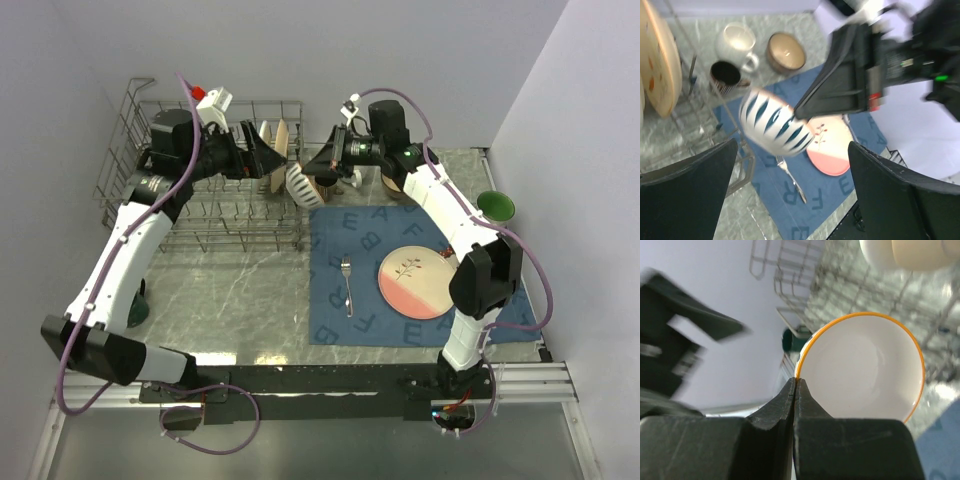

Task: Load the mixed dishes into the dish rack
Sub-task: Grab a bowl with the left arm

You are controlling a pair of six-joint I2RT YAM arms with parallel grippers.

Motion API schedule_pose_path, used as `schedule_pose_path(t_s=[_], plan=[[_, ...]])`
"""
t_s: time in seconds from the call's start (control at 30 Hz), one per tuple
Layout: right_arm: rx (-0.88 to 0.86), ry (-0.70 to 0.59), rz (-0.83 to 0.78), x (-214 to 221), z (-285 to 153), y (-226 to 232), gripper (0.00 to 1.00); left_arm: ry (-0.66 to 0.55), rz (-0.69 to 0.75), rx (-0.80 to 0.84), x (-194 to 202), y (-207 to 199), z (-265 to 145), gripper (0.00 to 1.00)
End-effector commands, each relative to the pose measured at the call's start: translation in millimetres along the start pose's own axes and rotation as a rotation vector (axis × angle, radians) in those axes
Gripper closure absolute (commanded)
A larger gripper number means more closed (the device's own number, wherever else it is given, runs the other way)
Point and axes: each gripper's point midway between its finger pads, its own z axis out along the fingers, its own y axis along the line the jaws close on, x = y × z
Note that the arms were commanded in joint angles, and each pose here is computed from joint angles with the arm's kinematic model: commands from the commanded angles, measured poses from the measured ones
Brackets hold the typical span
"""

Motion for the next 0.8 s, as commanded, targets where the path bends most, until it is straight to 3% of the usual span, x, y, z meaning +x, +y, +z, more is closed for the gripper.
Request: schedule_pose_path(t_s=[0.0,0.3,0.6,0.77], plan=[[-0.107,0.036,-0.088,21.9,-33.6,42.0,1.00,-0.039,0.074,0.075,-15.3,-26.9,-23.4,0.01],[-0.127,0.128,-0.098,78.2,-58.4,39.5,1.00,-0.047,-0.014,0.102,-1.6,-18.0,-28.1,0.01],[-0.089,0.245,-0.153,145.5,-34.1,15.0,1.00,0.023,-0.093,0.021,57.1,1.4,-49.4,0.01],[-0.096,0.260,-0.139,168.9,-21.7,-1.5,1.00,0.101,-0.218,-0.062,103.8,17.4,-63.3,0.01]])
